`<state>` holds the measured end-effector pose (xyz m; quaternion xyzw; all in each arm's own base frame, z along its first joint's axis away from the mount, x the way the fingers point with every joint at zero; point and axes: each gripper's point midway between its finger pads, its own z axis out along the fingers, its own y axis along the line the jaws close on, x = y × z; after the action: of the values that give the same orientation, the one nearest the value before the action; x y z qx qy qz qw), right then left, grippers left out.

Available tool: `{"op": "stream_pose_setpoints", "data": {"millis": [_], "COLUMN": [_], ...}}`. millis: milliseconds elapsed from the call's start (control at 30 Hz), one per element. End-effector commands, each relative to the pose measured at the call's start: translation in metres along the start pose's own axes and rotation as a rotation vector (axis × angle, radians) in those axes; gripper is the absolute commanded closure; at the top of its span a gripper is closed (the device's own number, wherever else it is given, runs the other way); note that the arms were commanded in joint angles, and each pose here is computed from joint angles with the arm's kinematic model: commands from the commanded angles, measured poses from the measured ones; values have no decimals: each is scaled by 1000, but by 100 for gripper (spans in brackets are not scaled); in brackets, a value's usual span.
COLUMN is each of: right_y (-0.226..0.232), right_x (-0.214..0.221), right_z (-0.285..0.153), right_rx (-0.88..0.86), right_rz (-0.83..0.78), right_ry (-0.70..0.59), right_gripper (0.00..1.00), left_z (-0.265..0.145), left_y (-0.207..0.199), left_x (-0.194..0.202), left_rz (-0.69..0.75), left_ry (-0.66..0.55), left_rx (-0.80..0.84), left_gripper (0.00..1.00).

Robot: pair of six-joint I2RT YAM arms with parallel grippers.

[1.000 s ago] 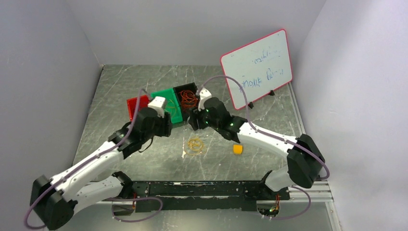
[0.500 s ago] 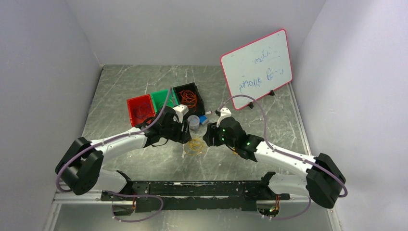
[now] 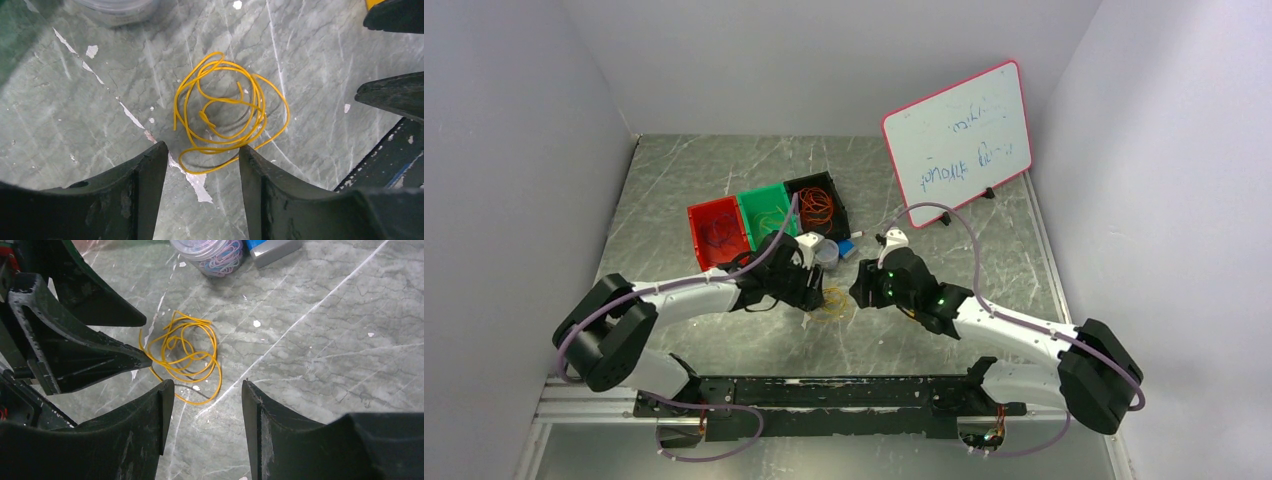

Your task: Untangle the cables

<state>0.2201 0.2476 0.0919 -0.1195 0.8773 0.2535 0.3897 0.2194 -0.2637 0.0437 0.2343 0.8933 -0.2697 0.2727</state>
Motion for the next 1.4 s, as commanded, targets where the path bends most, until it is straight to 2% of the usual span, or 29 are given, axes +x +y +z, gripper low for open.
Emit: {"op": "stream_pose_setpoints", "data": {"millis": [0, 300, 567, 867, 933, 1033, 1133, 1367], "right_y": [4, 7, 8, 7, 8, 8, 8, 9], "right_x": [-5, -6, -7, -9, -8, -7, -7, -6], "right_z": [4, 8, 10, 11, 11, 12, 12, 14], "right_rx": [-19, -26, -28, -23, -25, -24, -25, -28], "right_rz": [1, -11, -7, -3, -4, -8, -11, -12], "right_ry": [-13, -5, -9, -13, -10, -3, -2, 5], "right_gripper": [44, 44, 44, 44, 44, 44, 44, 44], "left_z": [8, 2, -9, -11, -9, -8, -8, -6], "left_y": [4, 4, 2, 11, 16, 19, 22, 21], "left_x": [-8, -16, -24, -18, -12, -5, -5, -7], "left_rz": [38, 47, 52, 50, 34, 7, -11, 10], "left_ry": [-45, -92, -129, -103, -92, -90, -105, -112], "left_rx": [-19, -25, -34, -84, -101, -113, -123, -114], "left_gripper": [44, 76, 93, 93, 88, 75, 66, 58]}}
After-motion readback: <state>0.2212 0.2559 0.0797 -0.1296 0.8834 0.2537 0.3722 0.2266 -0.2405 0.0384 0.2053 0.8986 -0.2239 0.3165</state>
